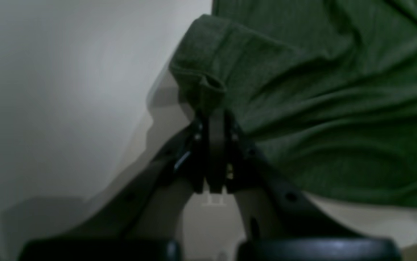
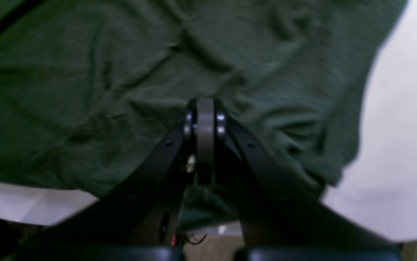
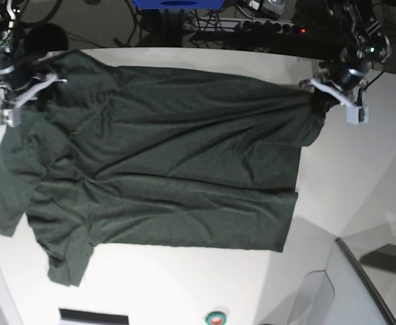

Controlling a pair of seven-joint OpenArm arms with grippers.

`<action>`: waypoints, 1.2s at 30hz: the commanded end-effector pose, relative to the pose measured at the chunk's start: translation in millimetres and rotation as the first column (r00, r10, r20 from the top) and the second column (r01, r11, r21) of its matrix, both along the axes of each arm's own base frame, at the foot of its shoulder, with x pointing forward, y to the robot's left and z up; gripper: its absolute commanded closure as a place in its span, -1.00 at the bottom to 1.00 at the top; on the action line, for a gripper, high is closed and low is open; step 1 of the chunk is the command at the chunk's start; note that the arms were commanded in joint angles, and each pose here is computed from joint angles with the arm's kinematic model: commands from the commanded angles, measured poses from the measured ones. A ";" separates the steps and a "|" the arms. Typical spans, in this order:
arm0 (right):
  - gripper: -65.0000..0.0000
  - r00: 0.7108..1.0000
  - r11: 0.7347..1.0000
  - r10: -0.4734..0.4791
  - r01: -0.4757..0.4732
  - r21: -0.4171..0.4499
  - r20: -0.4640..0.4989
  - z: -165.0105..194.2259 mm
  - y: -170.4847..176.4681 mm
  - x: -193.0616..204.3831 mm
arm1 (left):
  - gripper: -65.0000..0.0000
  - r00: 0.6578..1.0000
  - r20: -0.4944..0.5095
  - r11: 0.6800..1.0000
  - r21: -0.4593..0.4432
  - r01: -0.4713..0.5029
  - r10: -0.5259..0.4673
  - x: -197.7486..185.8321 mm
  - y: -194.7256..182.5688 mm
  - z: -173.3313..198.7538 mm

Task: Layout the t-shirt on the table in an organized manner, then fold the t-shirt properly
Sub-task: 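Grasp the shirt's shoulder corners with both grippers, then stretch the shirt taut by pulling both grippers apart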

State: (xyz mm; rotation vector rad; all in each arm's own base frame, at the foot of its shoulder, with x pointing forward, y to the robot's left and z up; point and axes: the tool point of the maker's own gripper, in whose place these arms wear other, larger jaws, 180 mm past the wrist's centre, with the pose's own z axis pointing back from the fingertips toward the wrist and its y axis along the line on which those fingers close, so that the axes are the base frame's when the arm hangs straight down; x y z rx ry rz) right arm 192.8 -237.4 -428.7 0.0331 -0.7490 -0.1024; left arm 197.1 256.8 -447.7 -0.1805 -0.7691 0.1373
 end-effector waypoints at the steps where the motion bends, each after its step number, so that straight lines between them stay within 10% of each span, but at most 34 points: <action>1: 1.00 0.997 0.997 -0.065 0.066 -0.031 0.050 12.5 -20.9 7.5 | 1.00 0.999 0.050 1.000 0.009 0.004 -0.004 6.8 2.3 12.9; 10: 0.71 0.993 0.993 -0.114 0.114 -0.040 0.002 3.5 -35.7 -2.4 | 1.00 1.000 0.029 1.000 0.013 0.009 -0.009 -1.6 1.7 10.8; 15: 0.72 0.993 0.993 0.117 -0.116 0.035 -0.007 -1.2 21.5 4.7 | 1.00 0.999 -0.040 1.000 0.013 0.022 -0.022 -10.3 1.0 2.9; 27: 0.72 0.846 0.843 0.533 -0.532 0.083 0.014 14.9 142.2 46.6 | 1.00 0.997 -0.071 0.999 0.022 -0.040 0.042 -34.3 15.2 -0.4; 31: 0.72 0.866 0.863 0.500 -0.499 0.082 0.002 10.8 131.9 51.6 | 1.00 0.991 -0.062 0.992 0.046 -0.118 0.121 -46.7 36.6 5.5; 36: 0.70 0.974 0.981 0.189 -0.193 0.023 0.126 43.7 60.8 53.7 | 1.00 0.988 -0.071 0.990 0.050 -0.132 0.136 -57.7 35.6 6.5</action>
